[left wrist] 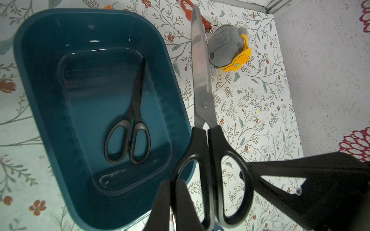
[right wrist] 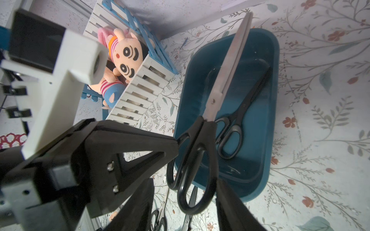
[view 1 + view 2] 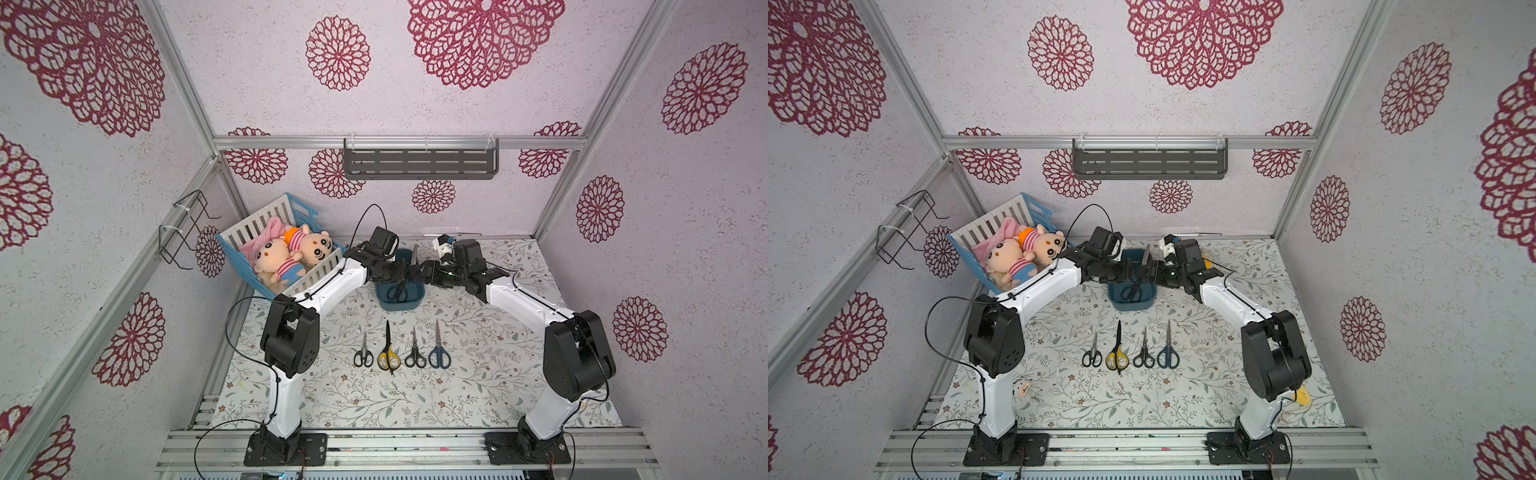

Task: Take the scissors out of the storage box
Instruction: Pick up the scissors from the storage box.

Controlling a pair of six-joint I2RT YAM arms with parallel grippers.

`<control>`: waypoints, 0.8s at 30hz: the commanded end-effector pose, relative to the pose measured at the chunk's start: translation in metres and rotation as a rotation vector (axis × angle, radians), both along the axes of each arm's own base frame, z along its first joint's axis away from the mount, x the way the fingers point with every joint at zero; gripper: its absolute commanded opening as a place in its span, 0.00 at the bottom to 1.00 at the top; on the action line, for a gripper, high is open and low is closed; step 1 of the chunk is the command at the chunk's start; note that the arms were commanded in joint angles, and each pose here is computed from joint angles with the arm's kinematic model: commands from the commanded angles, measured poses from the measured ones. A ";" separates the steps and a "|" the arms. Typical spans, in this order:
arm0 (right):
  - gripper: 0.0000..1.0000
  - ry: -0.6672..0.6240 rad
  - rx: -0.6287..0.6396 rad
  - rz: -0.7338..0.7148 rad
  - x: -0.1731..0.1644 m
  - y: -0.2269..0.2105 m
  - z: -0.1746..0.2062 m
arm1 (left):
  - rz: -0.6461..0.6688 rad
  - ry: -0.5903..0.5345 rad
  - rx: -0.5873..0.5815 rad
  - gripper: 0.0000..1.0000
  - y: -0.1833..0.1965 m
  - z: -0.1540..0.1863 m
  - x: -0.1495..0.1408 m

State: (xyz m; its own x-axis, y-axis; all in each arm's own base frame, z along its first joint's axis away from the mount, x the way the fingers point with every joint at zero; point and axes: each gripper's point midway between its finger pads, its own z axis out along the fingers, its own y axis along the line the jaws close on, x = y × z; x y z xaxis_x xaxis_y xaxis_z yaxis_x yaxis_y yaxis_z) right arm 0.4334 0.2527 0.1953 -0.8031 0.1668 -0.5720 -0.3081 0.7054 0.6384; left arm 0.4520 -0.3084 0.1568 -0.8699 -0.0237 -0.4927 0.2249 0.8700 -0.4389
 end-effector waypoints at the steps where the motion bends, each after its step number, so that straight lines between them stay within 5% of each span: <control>1: 0.54 -0.041 0.038 0.019 0.004 0.011 0.015 | -0.055 -0.089 -0.071 0.00 -0.020 0.047 -0.008; 11: 0.52 0.012 0.026 -0.020 0.009 0.008 -0.004 | -0.029 -0.077 -0.097 0.00 -0.026 0.042 -0.010; 20: 0.17 0.010 0.060 -0.012 0.010 0.012 0.001 | -0.016 -0.074 -0.096 0.00 -0.025 0.043 -0.010; 21: 0.14 0.012 0.059 -0.011 0.010 0.012 0.001 | -0.007 -0.074 -0.094 0.07 -0.025 0.042 -0.009; 24: 0.12 0.017 0.049 -0.026 0.009 0.007 0.001 | 0.042 -0.069 -0.081 0.52 -0.018 0.039 -0.005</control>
